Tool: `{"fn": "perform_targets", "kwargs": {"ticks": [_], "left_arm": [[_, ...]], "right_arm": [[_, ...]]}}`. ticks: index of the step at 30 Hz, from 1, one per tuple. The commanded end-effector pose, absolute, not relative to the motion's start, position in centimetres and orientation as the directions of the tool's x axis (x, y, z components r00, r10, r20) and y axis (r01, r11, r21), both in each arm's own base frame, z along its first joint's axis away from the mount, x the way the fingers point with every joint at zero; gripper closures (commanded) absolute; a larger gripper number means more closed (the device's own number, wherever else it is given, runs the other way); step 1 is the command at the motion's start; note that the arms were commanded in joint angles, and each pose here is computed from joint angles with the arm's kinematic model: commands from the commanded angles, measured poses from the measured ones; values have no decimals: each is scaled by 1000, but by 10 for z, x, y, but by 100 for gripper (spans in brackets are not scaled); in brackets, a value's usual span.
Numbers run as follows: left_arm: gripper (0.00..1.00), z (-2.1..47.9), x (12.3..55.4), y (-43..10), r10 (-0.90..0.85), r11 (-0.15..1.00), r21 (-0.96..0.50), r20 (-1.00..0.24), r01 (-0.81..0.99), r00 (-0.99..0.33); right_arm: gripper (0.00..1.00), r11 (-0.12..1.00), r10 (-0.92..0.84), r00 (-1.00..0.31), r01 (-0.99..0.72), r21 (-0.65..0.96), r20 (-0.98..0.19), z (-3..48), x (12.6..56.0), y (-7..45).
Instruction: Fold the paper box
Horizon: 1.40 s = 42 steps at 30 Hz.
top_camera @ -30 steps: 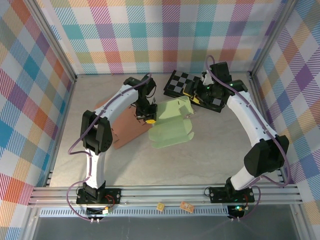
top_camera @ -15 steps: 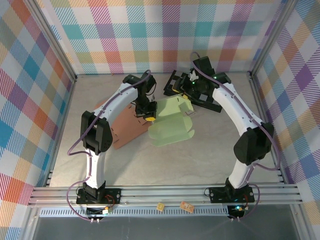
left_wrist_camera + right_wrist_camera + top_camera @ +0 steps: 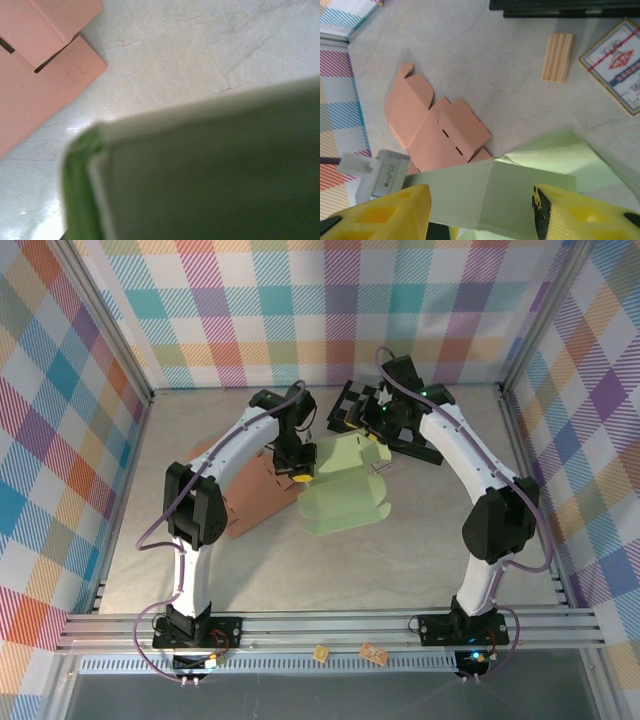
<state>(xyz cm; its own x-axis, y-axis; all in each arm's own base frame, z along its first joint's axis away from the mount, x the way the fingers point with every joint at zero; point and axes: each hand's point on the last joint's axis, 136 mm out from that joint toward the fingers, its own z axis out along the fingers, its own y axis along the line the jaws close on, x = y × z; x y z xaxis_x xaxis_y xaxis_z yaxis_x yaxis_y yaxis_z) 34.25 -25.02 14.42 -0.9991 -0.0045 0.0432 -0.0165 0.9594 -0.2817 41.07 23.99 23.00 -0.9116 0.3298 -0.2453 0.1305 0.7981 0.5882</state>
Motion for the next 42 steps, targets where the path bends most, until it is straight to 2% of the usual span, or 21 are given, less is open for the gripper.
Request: {"fn": "perform_targets", "kwargs": {"ticks": [1, 10, 15, 17, 23, 25, 28, 31, 34, 36, 39, 42], "left_arm": [[100, 147, 342, -253, -11, 962, -271, 43, -23, -999], [100, 148, 343, -255, -10, 961, -274, 35, -19, -999], [100, 149, 343, -255, -10, 962, -272, 32, -19, -999], [100, 149, 343, -255, -8, 962, -271, 31, -16, -999], [100, 150, 343, -254, -10, 963, -269, 26, -16, -1000], [100, 149, 343, -254, -8, 964, -266, 25, -14, -1000], [100, 148, 342, -253, 1, 964, -264, 32, -8, -999], [100, 146, 341, -253, 24, 963, -271, 53, 8, -998], [100, 151, 339, -255, 64, 954, -298, 78, 38, -995], [100, 154, 340, -256, 99, 945, -320, 93, 64, -991], [100, 161, 345, -258, 152, 918, -380, 80, 111, -985], [100, 161, 358, -260, 169, 887, -443, 53, 128, -984]], "right_arm": [[45, 786, 311, -920, 107, 609, -240, 237, 401, 247], [49, 755, 309, -929, 108, 646, -205, 241, 397, 260], [58, 753, 310, -930, 115, 649, -195, 239, 398, 263], [65, 754, 310, -931, 116, 647, -195, 238, 398, 263], [71, 756, 303, -927, 92, 648, -222, 245, 397, 263], [67, 754, 283, -926, 54, 655, -248, 253, 397, 264], [52, 758, 210, -920, -61, 649, -332, 275, 394, 262], [44, 701, 163, -882, -212, 681, -442, 313, 391, 247], [43, 578, 190, -849, -310, 755, -494, 345, 392, 217], [48, 516, 231, -850, -305, 800, -473, 347, 397, 190], [56, 479, 301, -868, -220, 850, -395, 319, 411, 157], [61, 393, 307, -867, -261, 882, -393, 309, 416, 149]]}}
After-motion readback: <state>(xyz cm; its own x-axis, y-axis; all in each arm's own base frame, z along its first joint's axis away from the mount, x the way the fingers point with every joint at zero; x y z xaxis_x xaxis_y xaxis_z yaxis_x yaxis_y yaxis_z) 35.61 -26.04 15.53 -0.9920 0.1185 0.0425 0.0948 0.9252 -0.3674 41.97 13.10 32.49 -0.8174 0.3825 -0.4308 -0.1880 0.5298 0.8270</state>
